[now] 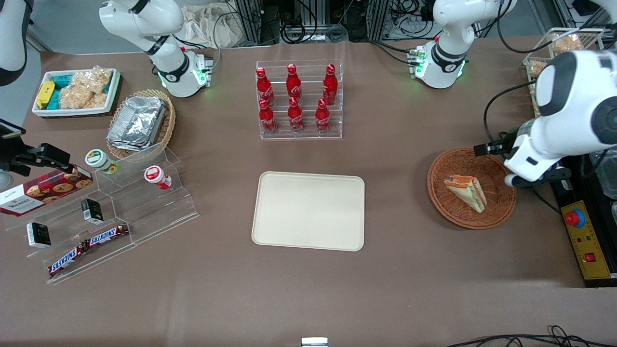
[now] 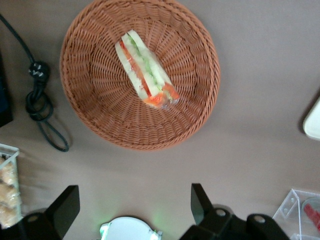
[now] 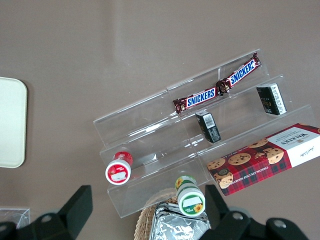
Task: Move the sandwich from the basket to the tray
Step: 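Lower the left gripper and close it on the sandwich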
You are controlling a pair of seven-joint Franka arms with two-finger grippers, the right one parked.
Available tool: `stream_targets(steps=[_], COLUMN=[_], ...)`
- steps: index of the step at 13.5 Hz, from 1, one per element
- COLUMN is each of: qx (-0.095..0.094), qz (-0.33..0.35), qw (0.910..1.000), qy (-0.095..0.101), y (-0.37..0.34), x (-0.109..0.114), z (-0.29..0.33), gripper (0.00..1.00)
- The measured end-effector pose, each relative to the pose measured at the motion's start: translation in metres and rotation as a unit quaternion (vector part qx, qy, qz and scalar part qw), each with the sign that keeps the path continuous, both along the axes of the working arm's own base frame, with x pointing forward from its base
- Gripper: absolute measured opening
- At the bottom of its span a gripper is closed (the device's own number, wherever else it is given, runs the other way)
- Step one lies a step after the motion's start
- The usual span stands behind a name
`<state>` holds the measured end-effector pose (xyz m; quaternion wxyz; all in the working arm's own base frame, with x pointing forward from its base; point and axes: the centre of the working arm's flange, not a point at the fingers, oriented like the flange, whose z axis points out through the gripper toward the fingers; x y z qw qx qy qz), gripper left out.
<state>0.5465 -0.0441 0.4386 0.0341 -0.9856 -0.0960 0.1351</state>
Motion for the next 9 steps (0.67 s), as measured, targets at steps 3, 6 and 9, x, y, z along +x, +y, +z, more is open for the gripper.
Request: stream_targets(steps=[3,6,9], qx=[0.003,0.003,0.002], qz=[0.034,0.082,0.14], qw=[0.999,0.9941,0.9857], qy=[-0.028,-0.07,-0.094], y=[0.014,0.038,0.04], x=[-0.007,-0.01,-0.007], z=[-0.046,-0.077,-0.105], gripper=[0.98,0.98,0.97])
